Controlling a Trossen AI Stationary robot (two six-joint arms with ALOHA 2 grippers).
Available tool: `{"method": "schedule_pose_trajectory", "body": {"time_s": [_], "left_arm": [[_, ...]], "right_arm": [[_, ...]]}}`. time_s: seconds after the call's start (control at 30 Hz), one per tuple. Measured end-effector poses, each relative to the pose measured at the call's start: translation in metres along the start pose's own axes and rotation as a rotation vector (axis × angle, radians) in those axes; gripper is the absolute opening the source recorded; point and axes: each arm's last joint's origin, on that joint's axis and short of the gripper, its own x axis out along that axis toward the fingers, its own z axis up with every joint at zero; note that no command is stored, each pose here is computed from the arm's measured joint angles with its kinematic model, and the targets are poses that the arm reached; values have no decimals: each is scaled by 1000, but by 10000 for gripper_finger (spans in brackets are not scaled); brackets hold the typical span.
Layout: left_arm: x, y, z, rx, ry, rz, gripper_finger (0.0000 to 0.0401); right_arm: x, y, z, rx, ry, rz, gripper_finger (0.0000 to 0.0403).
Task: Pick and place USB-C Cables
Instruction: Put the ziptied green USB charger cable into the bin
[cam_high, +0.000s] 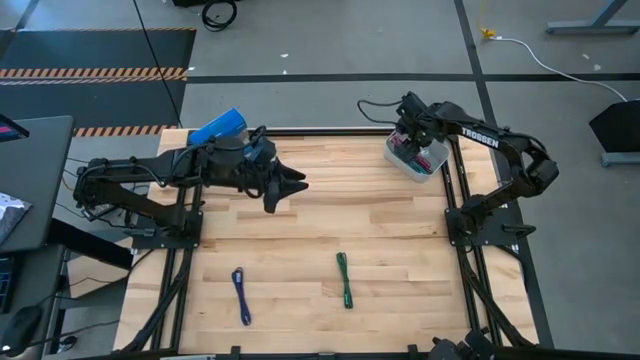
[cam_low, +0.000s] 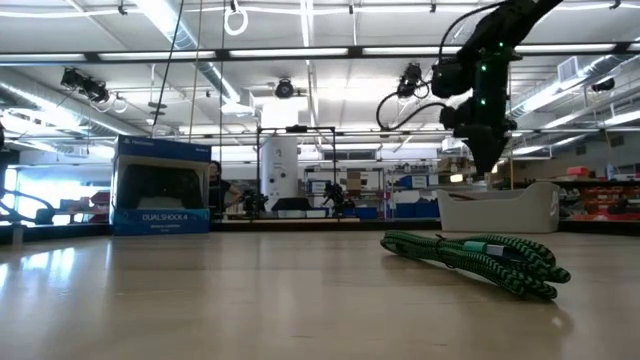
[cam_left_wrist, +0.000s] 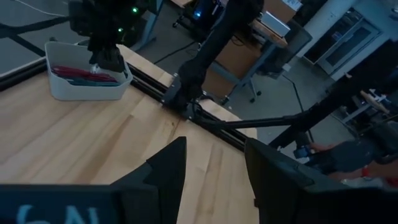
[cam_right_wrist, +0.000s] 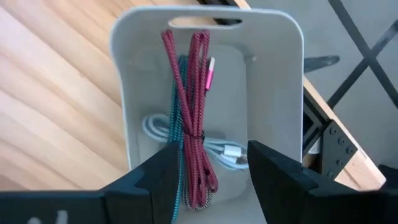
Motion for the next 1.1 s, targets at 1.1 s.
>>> {"method": "schedule_pose_trajectory", "body": {"time_s": [1.1], "left_arm": [[3,5,0,-1,-63,136,172]], "right_arm": [[-71,24,-7,27,-228,173,193]]}}
